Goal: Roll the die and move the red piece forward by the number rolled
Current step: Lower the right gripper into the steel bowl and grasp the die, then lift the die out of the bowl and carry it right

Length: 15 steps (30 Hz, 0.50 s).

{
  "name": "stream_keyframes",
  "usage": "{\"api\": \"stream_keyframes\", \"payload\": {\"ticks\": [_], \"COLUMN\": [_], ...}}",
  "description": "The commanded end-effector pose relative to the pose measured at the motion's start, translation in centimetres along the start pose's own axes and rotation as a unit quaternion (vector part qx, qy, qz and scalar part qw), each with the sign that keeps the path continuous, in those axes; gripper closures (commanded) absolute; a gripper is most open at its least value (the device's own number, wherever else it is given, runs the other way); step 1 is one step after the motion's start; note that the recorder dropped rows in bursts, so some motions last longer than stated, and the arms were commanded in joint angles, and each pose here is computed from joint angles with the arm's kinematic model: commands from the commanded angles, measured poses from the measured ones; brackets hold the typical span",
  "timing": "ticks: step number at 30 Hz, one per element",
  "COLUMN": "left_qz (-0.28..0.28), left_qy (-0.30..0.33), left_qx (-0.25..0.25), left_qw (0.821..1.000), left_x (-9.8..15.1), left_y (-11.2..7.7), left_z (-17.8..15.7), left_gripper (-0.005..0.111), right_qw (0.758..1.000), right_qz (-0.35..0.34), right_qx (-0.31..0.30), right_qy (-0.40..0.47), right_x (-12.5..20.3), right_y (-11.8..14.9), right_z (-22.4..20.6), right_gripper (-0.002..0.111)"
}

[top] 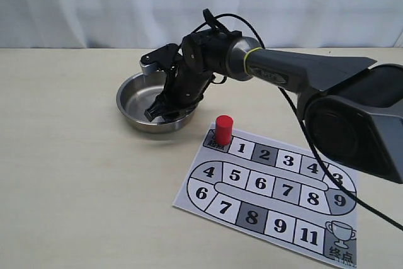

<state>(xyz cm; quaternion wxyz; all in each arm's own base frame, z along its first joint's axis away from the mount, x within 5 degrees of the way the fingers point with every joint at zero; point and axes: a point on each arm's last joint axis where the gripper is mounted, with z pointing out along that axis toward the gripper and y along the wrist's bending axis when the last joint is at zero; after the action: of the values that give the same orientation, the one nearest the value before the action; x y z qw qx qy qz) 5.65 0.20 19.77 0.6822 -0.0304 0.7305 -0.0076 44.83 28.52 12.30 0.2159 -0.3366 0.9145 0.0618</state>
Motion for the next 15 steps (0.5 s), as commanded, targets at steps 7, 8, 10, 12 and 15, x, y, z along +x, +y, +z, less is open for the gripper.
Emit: {"api": "stream_keyframes", "payload": {"ticks": [7,8,10,12,15], "left_qz": [-0.003,-0.003,-0.003,-0.003,-0.003], "left_qy": [-0.007,-0.007,-0.007,-0.007,-0.007], "left_qx": [0.001,0.001,0.001,0.001,0.001], "left_qw": [1.000,1.000,1.000,1.000,1.000], "left_x": [-0.3,-0.3,-0.3,-0.3,-0.3], "left_y": [0.0,0.0,0.0,0.0,0.0], "left_z": [0.0,0.0,0.0,0.0,0.0], "left_gripper": [0.107,0.107,0.107,0.107,0.107], "right_qw": [1.000,1.000,0.999,0.998,0.998], "right_qz": [0.005,0.005,0.010,0.018,0.020], "right_qx": [0.004,0.005,-0.001,-0.008,-0.013], "right_qy": [-0.024,-0.030,-0.040,-0.052,-0.053], "right_x": [-1.1,-1.5,-2.0,-2.5,-2.8], "right_y": [-0.3,-0.4,-0.3,-0.2,-0.2], "right_z": [-1.0,-1.3,-1.8,-2.2,-2.7], "right_gripper": [0.096,0.101,0.104,0.104,0.104]}}
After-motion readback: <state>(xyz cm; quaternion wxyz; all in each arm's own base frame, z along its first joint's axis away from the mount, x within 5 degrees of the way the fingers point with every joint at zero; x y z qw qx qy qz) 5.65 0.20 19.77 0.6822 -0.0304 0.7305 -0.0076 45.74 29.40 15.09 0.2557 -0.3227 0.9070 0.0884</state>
